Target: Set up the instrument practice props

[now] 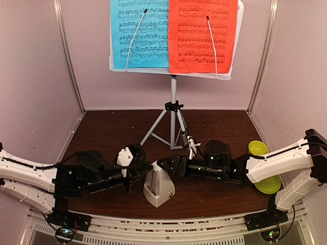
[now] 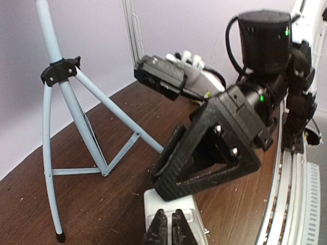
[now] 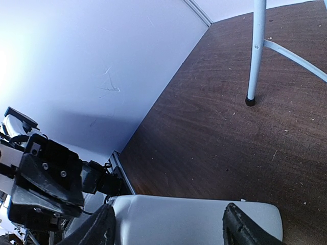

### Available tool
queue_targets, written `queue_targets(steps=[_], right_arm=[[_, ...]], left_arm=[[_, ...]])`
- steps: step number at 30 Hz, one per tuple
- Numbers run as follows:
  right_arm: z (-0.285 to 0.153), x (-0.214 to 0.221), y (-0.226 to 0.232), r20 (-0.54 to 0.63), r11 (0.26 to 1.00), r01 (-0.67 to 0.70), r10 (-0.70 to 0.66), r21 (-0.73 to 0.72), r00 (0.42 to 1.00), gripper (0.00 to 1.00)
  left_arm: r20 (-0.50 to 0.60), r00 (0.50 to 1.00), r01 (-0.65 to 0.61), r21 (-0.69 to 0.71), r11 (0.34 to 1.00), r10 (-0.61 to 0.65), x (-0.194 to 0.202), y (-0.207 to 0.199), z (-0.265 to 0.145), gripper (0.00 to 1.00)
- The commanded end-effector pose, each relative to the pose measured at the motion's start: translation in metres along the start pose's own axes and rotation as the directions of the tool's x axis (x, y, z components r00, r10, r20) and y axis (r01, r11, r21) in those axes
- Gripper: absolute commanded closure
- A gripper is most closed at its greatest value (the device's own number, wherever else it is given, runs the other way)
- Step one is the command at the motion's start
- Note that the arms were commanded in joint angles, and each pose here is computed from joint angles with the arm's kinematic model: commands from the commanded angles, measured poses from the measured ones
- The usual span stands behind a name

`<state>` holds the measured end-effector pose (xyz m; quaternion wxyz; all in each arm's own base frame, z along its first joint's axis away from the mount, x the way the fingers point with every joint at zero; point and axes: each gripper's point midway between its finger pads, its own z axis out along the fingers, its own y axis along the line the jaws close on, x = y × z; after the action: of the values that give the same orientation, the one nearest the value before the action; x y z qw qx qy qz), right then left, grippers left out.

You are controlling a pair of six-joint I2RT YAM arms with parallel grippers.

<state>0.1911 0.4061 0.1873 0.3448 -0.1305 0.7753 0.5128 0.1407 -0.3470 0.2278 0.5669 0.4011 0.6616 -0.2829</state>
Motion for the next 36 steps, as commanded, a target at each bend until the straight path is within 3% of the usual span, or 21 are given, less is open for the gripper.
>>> queue_targets(steps=[1,4,8,19,36], right_arm=[[-0.010,0.070,-0.082,-0.232,0.959,0.078,-0.013,0.273,0.973,0.29],[-0.010,0.069,-0.081,-0.231,0.959,0.077,-0.012,0.272,0.973,0.29],[-0.011,0.068,-0.081,-0.225,0.959,0.075,-0.012,0.274,0.974,0.29],[-0.012,0.066,-0.079,-0.217,0.960,0.072,-0.012,0.270,0.976,0.29],[-0.013,0.065,-0.078,-0.215,0.961,0.076,-0.017,0.268,0.976,0.29]], left_arm=[[0.118,0.984,0.131,0.048,0.990,-0.136,-0.025,-0.004,-0.001,0.91],[0.080,0.985,0.146,0.058,0.988,-0.150,-0.014,-0.011,0.002,0.59],[0.063,0.989,0.133,0.042,0.990,-0.135,-0.009,-0.018,0.002,0.44],[-0.026,0.987,0.157,-0.112,0.981,-0.161,0.016,-0.001,0.017,0.41],[-0.095,0.980,0.153,-0.190,0.970,-0.173,0.035,0.008,0.019,0.33]])
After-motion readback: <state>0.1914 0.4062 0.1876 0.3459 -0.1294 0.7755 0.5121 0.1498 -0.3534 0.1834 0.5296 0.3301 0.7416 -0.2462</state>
